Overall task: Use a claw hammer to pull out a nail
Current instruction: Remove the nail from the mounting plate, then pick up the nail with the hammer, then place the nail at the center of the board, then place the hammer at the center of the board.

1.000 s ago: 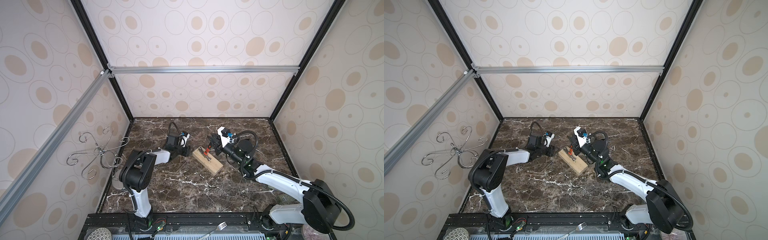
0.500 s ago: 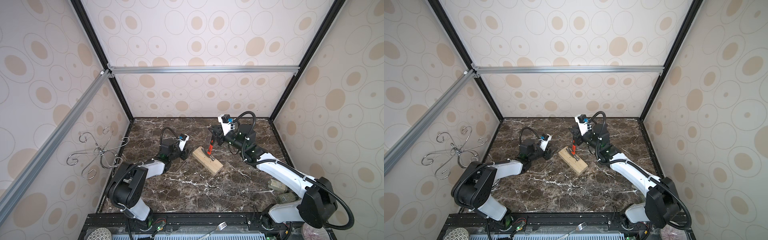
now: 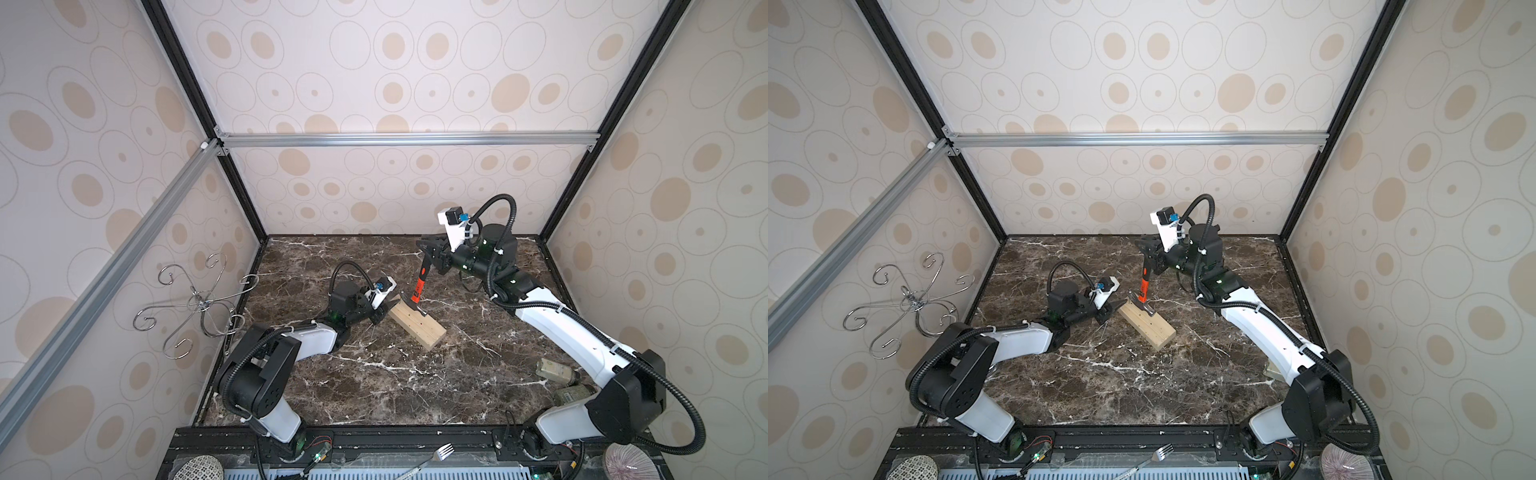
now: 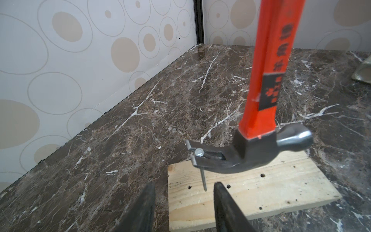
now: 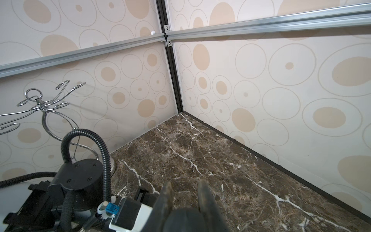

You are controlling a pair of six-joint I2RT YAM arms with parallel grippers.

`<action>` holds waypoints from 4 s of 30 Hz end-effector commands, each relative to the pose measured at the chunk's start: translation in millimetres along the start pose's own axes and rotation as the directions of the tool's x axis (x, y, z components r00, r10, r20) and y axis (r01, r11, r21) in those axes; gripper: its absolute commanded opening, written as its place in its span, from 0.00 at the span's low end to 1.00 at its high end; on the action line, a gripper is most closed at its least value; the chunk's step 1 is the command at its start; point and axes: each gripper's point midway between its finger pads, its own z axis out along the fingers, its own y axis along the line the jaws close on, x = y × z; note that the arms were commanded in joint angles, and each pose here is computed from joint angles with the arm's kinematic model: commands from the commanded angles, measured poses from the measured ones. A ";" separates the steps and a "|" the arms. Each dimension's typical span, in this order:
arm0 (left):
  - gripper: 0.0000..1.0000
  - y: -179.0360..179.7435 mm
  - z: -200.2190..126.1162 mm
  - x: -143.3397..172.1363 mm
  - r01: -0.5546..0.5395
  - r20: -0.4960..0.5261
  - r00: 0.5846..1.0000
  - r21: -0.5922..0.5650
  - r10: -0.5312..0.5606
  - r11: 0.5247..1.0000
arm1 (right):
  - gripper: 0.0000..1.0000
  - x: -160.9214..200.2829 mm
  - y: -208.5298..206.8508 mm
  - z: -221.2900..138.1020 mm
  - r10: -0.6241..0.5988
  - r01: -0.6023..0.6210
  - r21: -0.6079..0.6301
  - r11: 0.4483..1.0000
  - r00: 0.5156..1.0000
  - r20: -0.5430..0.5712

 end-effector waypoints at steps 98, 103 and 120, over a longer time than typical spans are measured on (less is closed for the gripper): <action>0.57 75.1 63.6 -119.4 -0.262 0.188 0.946 -0.031 0.263 0.965 | 0.00 -26.8 -111.4 72.8 0.405 -0.464 0.010 0.886 0.783 0.473; 0.54 80.3 75.6 -100.8 -0.281 0.109 0.953 -0.025 0.282 0.959 | 0.00 -20.8 -109.3 80.4 0.443 -0.487 -0.026 0.873 0.770 0.458; 0.50 93.2 38.8 -63.2 -0.140 -0.005 0.990 -0.118 0.141 0.983 | 0.00 -0.6 -75.3 136.2 0.522 -0.469 -0.241 0.850 0.813 0.257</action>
